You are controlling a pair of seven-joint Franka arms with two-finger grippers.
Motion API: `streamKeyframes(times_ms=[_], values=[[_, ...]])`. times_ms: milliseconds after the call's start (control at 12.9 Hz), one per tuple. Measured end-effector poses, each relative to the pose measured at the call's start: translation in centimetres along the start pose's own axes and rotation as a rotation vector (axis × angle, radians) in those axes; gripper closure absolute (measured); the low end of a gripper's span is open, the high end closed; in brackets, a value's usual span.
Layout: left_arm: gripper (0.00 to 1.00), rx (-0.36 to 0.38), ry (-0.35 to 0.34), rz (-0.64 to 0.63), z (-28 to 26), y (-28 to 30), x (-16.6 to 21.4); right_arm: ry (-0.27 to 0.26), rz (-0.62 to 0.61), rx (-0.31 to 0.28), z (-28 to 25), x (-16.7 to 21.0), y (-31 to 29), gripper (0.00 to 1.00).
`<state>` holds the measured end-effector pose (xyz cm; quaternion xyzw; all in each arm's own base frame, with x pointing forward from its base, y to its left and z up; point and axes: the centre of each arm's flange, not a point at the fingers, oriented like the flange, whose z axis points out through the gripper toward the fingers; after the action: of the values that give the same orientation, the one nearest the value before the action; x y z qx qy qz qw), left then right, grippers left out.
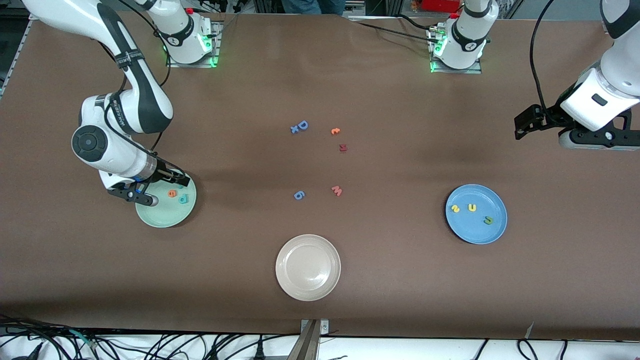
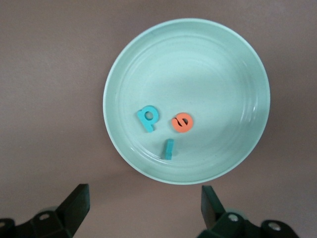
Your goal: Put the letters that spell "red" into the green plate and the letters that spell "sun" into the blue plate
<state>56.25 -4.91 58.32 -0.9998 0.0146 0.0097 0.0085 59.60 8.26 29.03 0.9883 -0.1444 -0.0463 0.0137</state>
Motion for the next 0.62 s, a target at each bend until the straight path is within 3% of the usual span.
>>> streamKeyframes(times_ms=[311, 622], values=[[0.00, 0.000, -0.002, 0.000, 0.0, 0.0, 0.0, 0.004, -0.006, -0.022, -4.1, 0.5, 0.5, 0.00], [0.00, 0.001, -0.003, -0.002, -0.1, -0.1, 0.0, -0.021, -0.061, -0.067, -10.6, 0.6, 4.8, 0.00]])
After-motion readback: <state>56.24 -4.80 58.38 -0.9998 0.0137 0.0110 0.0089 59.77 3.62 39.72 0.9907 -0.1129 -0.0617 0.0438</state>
